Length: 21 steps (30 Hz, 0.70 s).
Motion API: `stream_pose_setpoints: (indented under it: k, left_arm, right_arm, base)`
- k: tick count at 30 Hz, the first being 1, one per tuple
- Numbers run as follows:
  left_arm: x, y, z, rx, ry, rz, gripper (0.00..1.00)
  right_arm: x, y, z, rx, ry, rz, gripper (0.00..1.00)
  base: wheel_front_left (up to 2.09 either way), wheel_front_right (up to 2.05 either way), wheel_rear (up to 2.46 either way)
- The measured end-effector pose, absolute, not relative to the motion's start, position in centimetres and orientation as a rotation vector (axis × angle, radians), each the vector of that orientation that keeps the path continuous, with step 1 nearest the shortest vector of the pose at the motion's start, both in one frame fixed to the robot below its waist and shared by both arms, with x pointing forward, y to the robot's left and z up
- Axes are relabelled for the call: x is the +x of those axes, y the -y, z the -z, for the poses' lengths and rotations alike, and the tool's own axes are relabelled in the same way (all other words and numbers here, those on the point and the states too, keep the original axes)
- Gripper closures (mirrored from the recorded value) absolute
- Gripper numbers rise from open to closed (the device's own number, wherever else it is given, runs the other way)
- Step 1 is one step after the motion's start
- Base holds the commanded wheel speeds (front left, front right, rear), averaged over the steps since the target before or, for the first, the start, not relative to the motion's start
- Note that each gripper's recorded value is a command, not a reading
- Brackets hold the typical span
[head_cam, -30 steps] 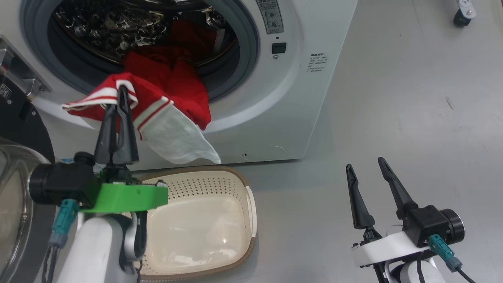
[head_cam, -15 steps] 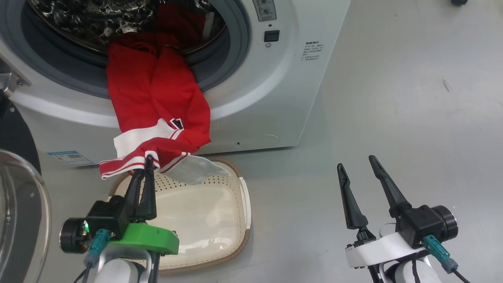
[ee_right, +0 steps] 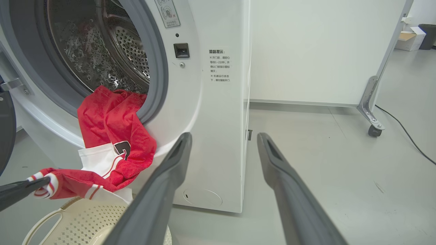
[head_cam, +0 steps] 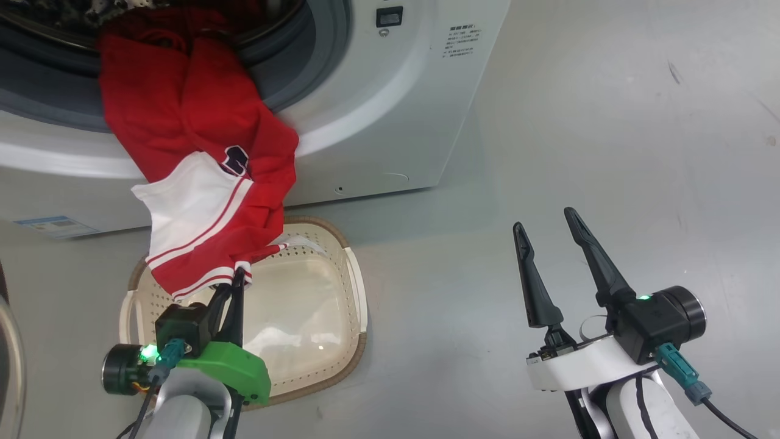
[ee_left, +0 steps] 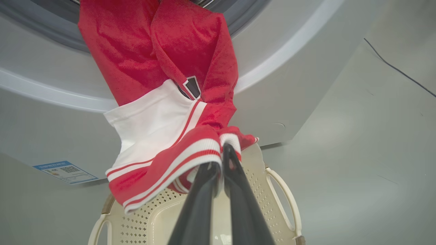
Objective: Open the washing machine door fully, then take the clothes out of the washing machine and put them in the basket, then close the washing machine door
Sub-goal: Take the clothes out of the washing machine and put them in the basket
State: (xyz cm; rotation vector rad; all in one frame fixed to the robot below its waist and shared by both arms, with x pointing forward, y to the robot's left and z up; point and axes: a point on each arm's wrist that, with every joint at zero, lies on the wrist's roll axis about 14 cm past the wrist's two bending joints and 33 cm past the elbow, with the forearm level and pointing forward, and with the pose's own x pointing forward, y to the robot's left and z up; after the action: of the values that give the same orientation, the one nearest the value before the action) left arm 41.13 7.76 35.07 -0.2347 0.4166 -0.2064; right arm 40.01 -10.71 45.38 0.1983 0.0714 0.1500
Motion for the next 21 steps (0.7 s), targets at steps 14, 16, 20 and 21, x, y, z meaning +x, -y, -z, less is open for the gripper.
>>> stream_pose_setpoints:
  k: [14,16,20,21]
  left_arm:
    - [39.7,-7.5,-27.2,-0.222,-0.678,0.202,0.61]
    - [39.7,-7.3,-26.7,-0.22,-0.694,0.206,0.54]
    - [40.0,-7.2,-26.3,-0.218,-0.706,0.204,0.09]
    - [40.1,-7.2,-26.2,-0.218,-0.703,0.201,0.0]
  right_arm:
    - [41.4,12.2,-43.9,0.191,-0.1,-0.103,0.0]
    - [41.4,12.4,-43.7,0.188,-0.104,-0.094,0.0]
    - [41.5,12.8,-43.5,0.184,-0.108,-0.082,0.0]
    - [41.5,12.7,-43.4,0.184,-0.109,-0.082,0.0]
  base:
    - [0.0,0.0,0.0]
    - [0.0,0.0,0.0]
    - [0.0,0.0,0.0]
    - [0.0,0.0,0.0]
